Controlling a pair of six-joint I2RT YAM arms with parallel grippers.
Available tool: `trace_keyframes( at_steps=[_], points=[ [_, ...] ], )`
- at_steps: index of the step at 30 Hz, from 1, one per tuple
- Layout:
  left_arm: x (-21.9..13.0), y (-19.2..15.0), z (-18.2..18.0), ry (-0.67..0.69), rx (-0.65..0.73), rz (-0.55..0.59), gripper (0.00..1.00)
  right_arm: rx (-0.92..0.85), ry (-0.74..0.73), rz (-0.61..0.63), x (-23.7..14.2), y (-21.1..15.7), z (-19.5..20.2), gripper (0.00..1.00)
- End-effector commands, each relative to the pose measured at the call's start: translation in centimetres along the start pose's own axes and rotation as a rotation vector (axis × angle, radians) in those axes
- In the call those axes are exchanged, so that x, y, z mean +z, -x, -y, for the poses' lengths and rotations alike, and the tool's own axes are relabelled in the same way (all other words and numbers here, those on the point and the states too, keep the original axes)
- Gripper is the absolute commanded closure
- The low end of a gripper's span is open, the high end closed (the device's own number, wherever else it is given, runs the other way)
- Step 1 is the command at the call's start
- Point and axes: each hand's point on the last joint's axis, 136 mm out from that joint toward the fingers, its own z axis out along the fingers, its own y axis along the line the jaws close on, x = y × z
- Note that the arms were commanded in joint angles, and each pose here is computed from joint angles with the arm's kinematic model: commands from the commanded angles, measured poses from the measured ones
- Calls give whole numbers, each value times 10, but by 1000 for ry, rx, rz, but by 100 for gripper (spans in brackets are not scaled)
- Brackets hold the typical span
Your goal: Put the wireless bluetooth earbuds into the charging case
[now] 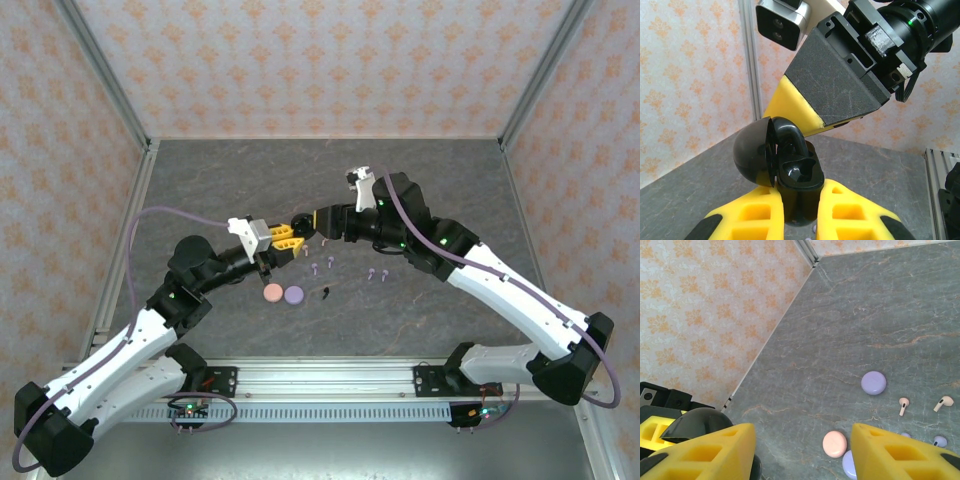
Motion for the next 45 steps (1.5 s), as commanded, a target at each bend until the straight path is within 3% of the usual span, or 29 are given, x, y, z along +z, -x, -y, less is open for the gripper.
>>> trace_keyframes(
  at_steps=[1, 22, 28, 45],
  points=[
    [-3, 18, 6, -23, 31, 51, 100, -14, 51, 41, -8, 14, -14, 47],
    [1, 13, 3, -14, 29, 30, 100, -41, 80, 80, -27, 16, -19, 46],
    [1, 11, 2, -8, 29, 24, 100, -28, 213, 39, -19, 14, -43, 56],
    [2, 8, 1, -3, 23, 13, 100, -12, 259, -27, -4, 7, -50, 58]
  ],
)
